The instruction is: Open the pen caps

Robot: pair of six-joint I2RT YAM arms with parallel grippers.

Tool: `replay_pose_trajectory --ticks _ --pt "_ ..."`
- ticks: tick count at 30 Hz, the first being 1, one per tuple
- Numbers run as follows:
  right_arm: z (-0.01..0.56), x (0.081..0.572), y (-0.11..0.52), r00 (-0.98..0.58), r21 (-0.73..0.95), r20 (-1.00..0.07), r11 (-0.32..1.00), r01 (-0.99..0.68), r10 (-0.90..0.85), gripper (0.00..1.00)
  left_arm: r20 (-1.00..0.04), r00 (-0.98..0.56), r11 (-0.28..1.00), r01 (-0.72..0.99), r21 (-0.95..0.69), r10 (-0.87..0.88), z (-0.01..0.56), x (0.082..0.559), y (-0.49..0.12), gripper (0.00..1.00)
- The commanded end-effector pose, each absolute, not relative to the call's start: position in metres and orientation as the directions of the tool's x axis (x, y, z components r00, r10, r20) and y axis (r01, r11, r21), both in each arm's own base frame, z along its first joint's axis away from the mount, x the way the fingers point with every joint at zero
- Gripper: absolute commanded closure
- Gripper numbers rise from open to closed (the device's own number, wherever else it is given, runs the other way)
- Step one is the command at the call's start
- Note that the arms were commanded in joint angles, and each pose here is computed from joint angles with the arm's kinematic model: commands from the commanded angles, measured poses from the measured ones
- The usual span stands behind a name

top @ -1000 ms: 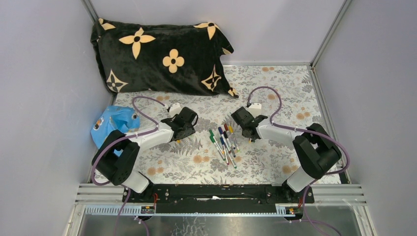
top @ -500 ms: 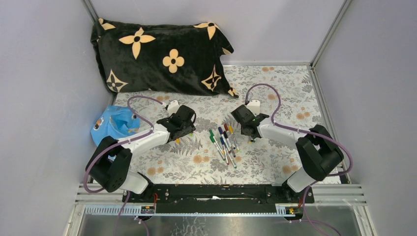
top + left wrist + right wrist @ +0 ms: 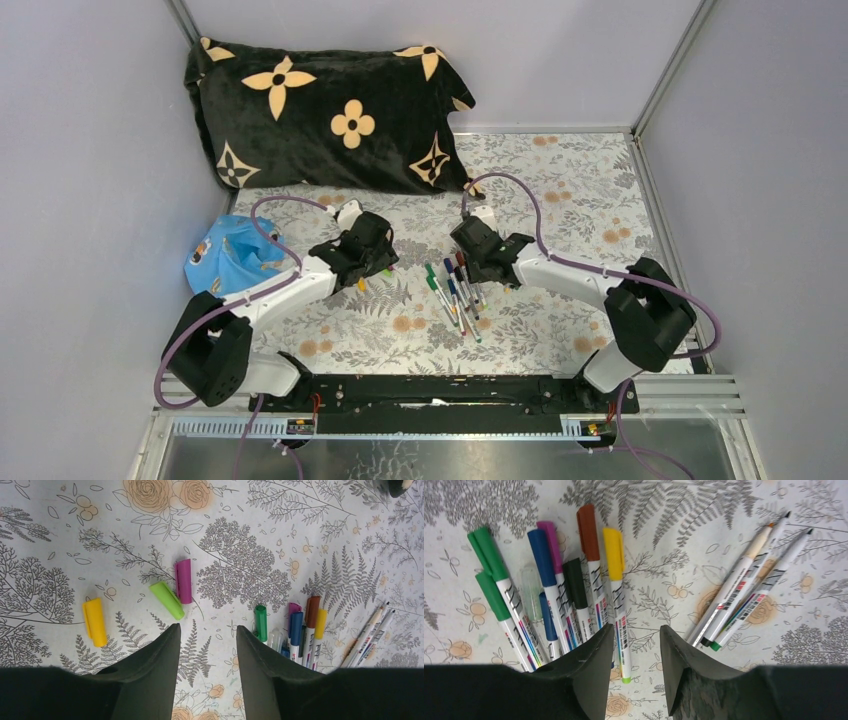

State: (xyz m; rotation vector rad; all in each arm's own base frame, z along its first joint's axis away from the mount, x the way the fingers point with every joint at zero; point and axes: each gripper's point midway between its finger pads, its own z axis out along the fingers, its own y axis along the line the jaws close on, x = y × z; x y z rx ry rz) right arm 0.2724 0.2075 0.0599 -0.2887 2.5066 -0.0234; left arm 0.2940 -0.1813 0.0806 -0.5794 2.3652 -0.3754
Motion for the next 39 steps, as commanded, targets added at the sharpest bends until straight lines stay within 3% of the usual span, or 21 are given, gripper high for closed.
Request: replay_pose_trajectory --ticks 1,23,26,31,34,39 --pt "0.052 0.261 0.217 -0.805 -0.069 -0.529 0.959 -0.276 -0.270 0.55 -0.536 -0.675 0.849 -0.284 -0.445 -0.507 0.088 0.294 -0.187 0.49" --pt "0.010 0.244 0.215 -0.845 -0.063 -0.451 0.955 -0.290 -0.287 0.61 -0.529 -0.664 0.831 -0.274 -0.484 -0.528 0.091 0.291 -0.189 0.49" --pt "0.004 0.240 0.212 -0.853 -0.067 -0.436 0.955 -0.288 -0.288 0.66 -0.525 -0.664 0.827 -0.275 -0.491 -0.532 0.090 0.290 -0.190 0.49" --pt "0.000 0.236 0.210 -0.860 -0.062 -0.426 0.957 -0.282 -0.281 0.90 -0.524 -0.664 0.825 -0.270 -0.497 -0.533 0.092 0.290 -0.191 0.49" --pt "0.010 0.238 0.211 -0.851 -0.052 -0.449 0.959 -0.278 -0.271 0.99 -0.521 -0.668 0.821 -0.254 -0.512 -0.531 0.096 0.291 -0.194 0.48" --pt "0.045 0.241 0.221 -0.816 0.005 -0.517 0.952 -0.306 -0.259 1.00 -0.498 -0.698 0.790 -0.162 -0.591 -0.515 0.106 0.293 -0.218 0.41"
